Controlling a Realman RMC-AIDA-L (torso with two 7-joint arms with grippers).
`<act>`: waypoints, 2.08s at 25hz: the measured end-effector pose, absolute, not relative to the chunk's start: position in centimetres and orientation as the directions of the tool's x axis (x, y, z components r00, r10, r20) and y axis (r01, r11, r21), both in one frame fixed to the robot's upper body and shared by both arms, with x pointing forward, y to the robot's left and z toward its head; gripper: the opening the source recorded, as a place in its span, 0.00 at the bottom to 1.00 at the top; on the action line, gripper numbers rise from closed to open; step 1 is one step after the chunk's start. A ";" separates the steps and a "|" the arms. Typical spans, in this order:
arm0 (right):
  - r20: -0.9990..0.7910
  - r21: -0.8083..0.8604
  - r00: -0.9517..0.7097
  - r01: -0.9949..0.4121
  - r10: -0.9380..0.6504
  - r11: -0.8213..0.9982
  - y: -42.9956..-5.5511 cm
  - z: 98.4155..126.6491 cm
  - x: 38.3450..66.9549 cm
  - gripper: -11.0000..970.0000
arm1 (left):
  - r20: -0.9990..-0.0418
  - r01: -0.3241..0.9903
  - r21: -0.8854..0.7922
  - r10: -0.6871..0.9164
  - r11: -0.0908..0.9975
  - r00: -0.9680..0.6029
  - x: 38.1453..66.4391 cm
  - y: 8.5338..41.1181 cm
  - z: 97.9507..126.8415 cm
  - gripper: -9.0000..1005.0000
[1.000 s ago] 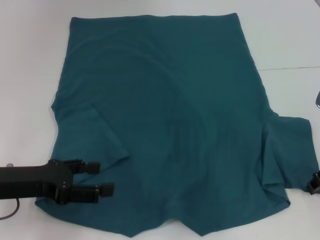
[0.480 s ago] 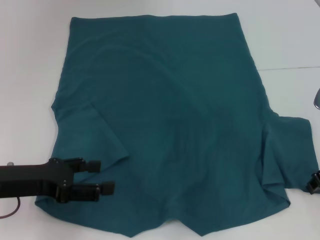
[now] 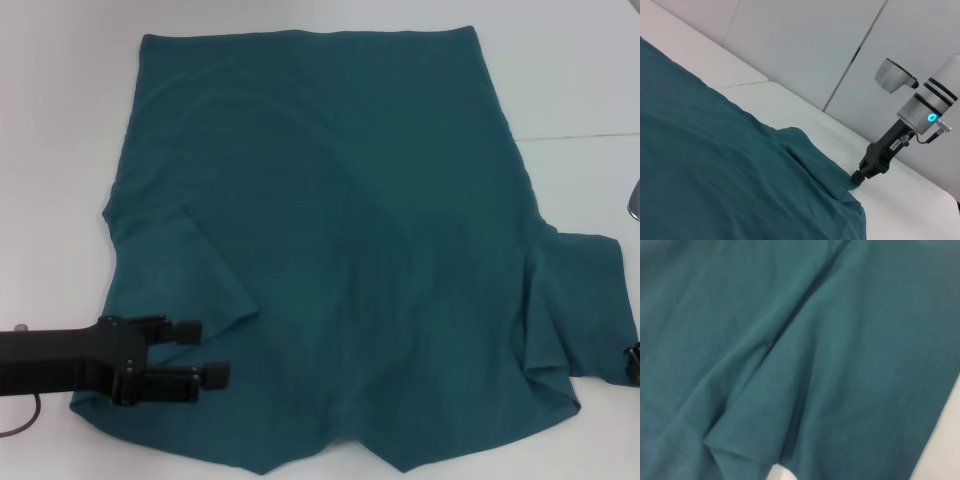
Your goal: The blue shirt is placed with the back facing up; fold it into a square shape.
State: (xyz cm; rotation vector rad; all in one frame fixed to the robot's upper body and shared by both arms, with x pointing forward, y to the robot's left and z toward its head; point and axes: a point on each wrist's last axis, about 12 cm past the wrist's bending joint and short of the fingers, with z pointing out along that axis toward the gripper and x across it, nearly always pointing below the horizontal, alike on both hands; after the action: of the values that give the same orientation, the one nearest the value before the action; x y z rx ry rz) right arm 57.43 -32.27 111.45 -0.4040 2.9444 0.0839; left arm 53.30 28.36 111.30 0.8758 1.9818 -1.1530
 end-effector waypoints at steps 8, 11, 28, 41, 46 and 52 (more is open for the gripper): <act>-0.191 0.026 -0.948 -0.265 -0.255 0.964 -32.3 112.4 57.5 0.09 | -0.807 0.806 -0.450 0.211 0.385 -0.552 53.1 28.5 111.2 0.91; -0.185 0.030 -0.947 -0.273 -0.264 0.961 -32.0 112.3 57.4 0.22 | -0.807 0.805 -0.450 0.210 0.386 -0.552 53.1 28.5 111.1 0.91; -0.181 0.029 -0.948 -0.270 -0.261 0.962 -32.0 112.0 57.1 0.48 | -0.807 0.805 -0.451 0.208 0.386 -0.552 53.1 28.5 111.1 0.90; -0.169 0.013 -0.950 -0.270 -0.264 0.963 -31.9 111.7 57.2 0.57 | -0.807 0.805 -0.453 0.206 0.383 -0.553 53.0 28.4 111.1 0.90; -0.158 0.006 -0.945 -0.291 -0.287 0.957 -31.6 111.4 57.3 0.52 | -0.808 0.805 -0.453 0.206 0.383 -0.552 53.1 28.4 111.1 0.90; -0.154 0.008 -0.944 -0.297 -0.293 0.955 -31.5 111.2 57.4 0.40 | -0.809 0.806 -0.450 0.206 0.386 -0.550 53.1 28.4 111.1 0.90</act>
State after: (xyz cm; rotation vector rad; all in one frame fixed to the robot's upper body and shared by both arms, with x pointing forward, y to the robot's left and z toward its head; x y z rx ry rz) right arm 57.43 -31.48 111.21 -0.4486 2.9561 0.0463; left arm 53.13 28.35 111.12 0.8665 1.9819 -1.1553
